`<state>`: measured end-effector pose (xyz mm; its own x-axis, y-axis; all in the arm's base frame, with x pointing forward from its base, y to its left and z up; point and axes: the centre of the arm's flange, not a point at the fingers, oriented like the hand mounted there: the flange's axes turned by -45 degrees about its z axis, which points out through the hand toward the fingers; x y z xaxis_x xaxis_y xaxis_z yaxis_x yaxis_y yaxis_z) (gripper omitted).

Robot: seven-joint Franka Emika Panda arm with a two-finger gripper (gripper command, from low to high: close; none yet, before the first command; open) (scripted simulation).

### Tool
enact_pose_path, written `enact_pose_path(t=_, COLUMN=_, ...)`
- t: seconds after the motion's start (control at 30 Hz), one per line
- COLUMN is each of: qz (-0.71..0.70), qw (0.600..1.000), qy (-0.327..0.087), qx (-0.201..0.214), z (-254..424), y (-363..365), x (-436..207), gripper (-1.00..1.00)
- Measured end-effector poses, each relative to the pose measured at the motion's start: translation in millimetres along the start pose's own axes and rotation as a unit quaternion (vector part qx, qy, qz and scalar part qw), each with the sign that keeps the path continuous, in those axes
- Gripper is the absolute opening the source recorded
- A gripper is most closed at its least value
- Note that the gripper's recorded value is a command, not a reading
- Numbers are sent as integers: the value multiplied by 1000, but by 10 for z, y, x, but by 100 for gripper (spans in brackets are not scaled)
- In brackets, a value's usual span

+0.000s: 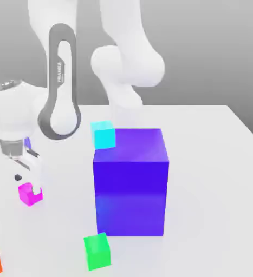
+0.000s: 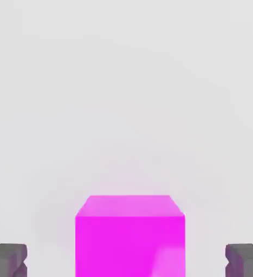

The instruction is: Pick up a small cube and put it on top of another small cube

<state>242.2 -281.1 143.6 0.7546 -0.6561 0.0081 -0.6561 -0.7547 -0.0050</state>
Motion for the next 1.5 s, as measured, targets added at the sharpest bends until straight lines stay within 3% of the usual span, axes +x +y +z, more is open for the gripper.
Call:
enact_pose_path(t=0.07, qz=-1, qw=1000, qy=-2, qx=-1, z=124, y=5, x=-24, gripper=0)
enact_pose_path(t=0.1, qz=-1, qw=1000, qy=-3, qx=-2, z=168, y=8, x=-35, gripper=-100)
enact_pose_path(t=0.33, qz=-1, qw=1000, qy=-3, qx=-2, z=170, y=6, x=-35, gripper=-100)
enact_pose_path(t=0.73, qz=0, qw=1000, qy=-3, qx=-2, z=-450, y=12, x=-27, gripper=-100)
enact_pose_path(t=0.8, qz=-7, qw=1000, qy=13, qx=-1, z=-597, y=-39, x=134, gripper=-100)
enact_pose_path(t=1.17, qz=-194, qw=979, qy=54, qx=10, z=-963, y=-541, x=620, gripper=-100)
enact_pose_path(t=1.5, qz=-380, qw=921, qy=84, qx=21, z=-1233, y=-1117, x=878, gripper=-100)
